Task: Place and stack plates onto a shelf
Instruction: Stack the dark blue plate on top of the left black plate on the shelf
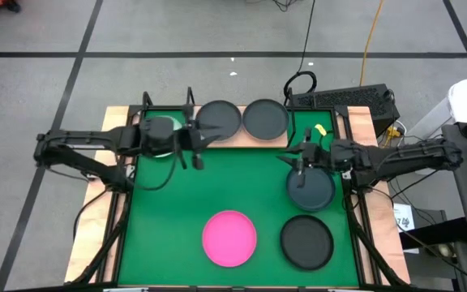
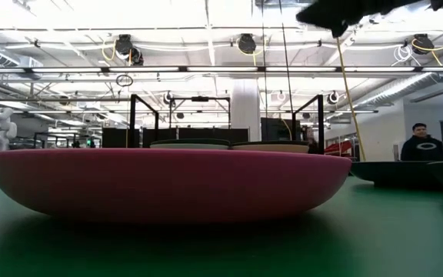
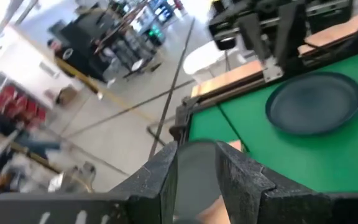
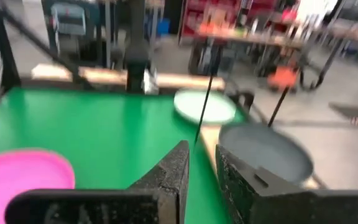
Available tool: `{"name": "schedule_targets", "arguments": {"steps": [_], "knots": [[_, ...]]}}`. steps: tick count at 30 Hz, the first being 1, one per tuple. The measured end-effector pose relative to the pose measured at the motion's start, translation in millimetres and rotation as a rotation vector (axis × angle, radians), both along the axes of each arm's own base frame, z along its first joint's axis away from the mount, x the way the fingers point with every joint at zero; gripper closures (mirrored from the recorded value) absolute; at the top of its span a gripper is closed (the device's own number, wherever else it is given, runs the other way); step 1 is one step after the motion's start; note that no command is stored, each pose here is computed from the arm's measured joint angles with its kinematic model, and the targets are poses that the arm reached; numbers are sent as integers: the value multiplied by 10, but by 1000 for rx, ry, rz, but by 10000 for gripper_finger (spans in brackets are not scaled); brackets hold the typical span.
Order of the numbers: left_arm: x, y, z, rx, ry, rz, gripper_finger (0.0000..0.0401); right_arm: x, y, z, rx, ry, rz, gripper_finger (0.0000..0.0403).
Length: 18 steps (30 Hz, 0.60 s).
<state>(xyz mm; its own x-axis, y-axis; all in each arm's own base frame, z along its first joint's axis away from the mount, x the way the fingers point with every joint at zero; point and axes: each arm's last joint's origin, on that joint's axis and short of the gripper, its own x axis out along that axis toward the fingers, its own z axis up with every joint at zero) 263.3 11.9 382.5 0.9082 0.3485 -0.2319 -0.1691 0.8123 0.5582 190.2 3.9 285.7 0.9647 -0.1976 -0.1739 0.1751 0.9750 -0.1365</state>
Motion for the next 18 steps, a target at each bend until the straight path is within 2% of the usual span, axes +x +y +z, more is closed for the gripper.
{"name": "schedule_targets", "arguments": {"steps": [7,10,14,18], "knots": [[-337,-98,-465,-120,-165,0,288,27,32,-180,83,227,79,337],[-455,-128,-685,-160,-267,-15,288,15,34,-289,114,332,70,337],[-549,-157,-962,-214,-382,-34,288,29,50,-423,168,451,95,337],[-607,-163,-1210,-223,-457,-47,288,75,67,-566,228,560,103,337]]}}
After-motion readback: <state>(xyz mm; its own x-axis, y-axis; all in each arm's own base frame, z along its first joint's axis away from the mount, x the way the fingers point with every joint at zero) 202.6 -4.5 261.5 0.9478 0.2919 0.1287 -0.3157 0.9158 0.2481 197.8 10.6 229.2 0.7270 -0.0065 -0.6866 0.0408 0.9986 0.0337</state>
